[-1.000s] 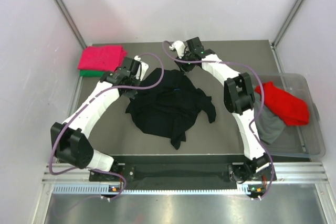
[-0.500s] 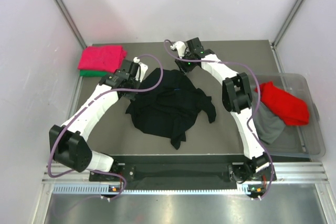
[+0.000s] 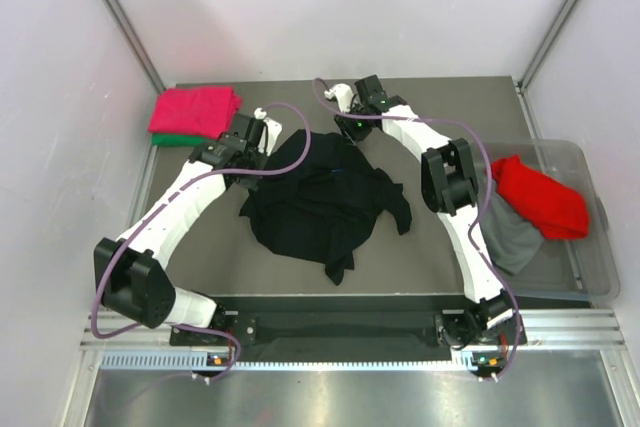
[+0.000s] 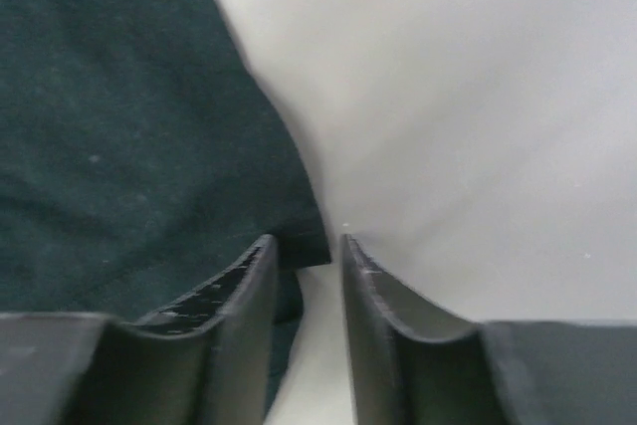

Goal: Fold and stack the t-shirts
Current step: Flatten the tshirt out

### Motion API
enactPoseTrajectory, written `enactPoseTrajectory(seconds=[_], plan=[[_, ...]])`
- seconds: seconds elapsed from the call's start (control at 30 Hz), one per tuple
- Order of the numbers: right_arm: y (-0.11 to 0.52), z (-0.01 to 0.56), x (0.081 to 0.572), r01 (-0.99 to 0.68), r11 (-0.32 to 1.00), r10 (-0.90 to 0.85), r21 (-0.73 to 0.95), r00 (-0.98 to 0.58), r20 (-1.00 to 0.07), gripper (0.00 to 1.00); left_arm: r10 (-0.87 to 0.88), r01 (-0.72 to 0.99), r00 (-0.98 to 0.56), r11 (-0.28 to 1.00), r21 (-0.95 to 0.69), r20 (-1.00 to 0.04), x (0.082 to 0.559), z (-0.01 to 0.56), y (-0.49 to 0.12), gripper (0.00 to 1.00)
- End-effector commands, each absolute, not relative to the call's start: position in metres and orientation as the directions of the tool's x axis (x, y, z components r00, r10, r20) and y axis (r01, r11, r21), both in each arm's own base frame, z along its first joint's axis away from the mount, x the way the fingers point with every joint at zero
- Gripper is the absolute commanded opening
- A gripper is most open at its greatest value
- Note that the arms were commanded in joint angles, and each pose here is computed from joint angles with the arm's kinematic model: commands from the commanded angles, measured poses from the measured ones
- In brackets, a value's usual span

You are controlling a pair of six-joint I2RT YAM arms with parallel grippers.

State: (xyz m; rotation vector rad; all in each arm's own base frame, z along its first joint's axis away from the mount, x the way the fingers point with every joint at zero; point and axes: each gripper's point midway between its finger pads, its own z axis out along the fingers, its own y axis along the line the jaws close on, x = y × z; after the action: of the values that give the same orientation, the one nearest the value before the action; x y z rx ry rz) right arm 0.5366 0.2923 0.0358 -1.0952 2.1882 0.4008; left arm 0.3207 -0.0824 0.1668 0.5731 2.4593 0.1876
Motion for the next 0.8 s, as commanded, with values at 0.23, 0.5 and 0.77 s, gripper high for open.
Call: enactPoseTrajectory(seconds=[0.23, 0.5, 0.77], plan=[[0.302, 0.037, 0.533, -0.816, 0.577, -0.580, 0.036, -0.441, -0.686, 0.11, 0.424, 0.339, -0.699, 0.906, 0.254, -0.576, 0.326, 0.175, -0.086, 0.00], [0.265, 0.171, 0.550, -0.760, 0.641, -0.504, -0.109, -0.309, -0.807, 0.00, 0.435, 0.266, -0.603, 0.900, 0.345, -0.669, 0.343, 0.229, -0.074, 0.00], [0.187, 0.386, 0.494, -0.561, 0.714, -0.462, -0.419, 0.071, -0.884, 0.00, 0.452, 0.161, -0.417, 0.890, 0.426, -0.788, 0.355, 0.328, -0.061, 0.00]])
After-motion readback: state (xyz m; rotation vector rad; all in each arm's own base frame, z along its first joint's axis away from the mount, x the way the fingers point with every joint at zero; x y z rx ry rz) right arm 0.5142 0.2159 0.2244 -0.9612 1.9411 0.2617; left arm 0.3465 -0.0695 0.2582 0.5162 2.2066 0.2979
